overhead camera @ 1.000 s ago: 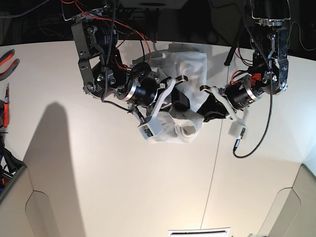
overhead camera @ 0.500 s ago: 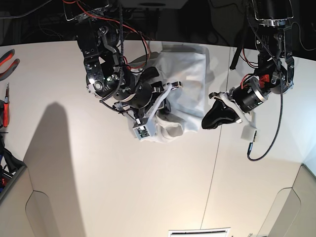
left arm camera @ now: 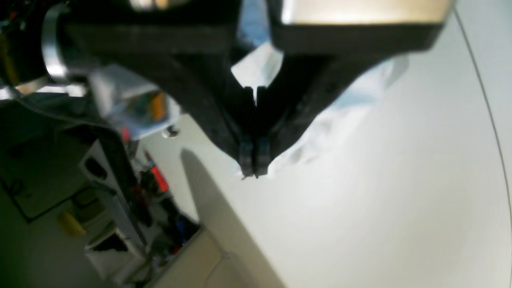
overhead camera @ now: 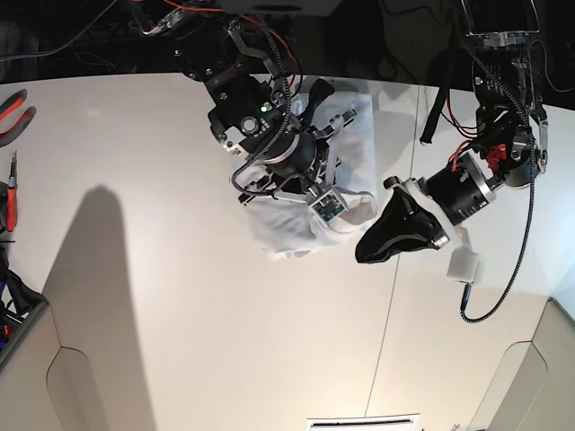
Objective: Layout the t-shirt on the table in an organized manner, then fold the t-shirt properly
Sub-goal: 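Release with the left gripper and lift the bundled shirt with the right gripper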
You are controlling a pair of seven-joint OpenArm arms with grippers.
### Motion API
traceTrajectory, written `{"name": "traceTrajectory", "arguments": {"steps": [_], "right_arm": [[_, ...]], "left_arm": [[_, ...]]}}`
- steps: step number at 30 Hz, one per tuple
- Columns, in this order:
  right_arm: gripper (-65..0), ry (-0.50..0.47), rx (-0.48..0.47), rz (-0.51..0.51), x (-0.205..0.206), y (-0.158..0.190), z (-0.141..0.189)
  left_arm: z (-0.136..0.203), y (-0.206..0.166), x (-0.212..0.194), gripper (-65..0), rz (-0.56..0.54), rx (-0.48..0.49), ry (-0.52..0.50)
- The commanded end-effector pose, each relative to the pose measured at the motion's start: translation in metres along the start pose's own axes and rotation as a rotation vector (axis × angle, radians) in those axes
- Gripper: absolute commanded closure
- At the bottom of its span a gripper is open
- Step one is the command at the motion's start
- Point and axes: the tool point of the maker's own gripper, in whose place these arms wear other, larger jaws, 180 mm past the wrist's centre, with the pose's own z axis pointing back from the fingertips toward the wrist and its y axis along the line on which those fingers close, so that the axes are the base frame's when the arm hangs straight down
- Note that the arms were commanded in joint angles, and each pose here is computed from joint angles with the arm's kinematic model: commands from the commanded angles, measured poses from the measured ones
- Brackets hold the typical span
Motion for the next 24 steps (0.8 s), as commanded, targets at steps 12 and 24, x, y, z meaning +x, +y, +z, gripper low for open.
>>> {"name": "traceTrajectory", "arguments": {"steps": [12, 24], "right_arm": [[-14.1, -0.076, 0.034, 0.006, 0.035, 0.007, 0.003], [-14.1, -0.097, 0.204, -0.064, 0.069, 0.034, 0.020]], "left_arm": [[0.003, -0.011, 0.018, 0.0, -0.054, -0.026, -0.040], [0.005, -0.009, 0.021, 0.0, -0.055, -0.017, -0.050]]}}
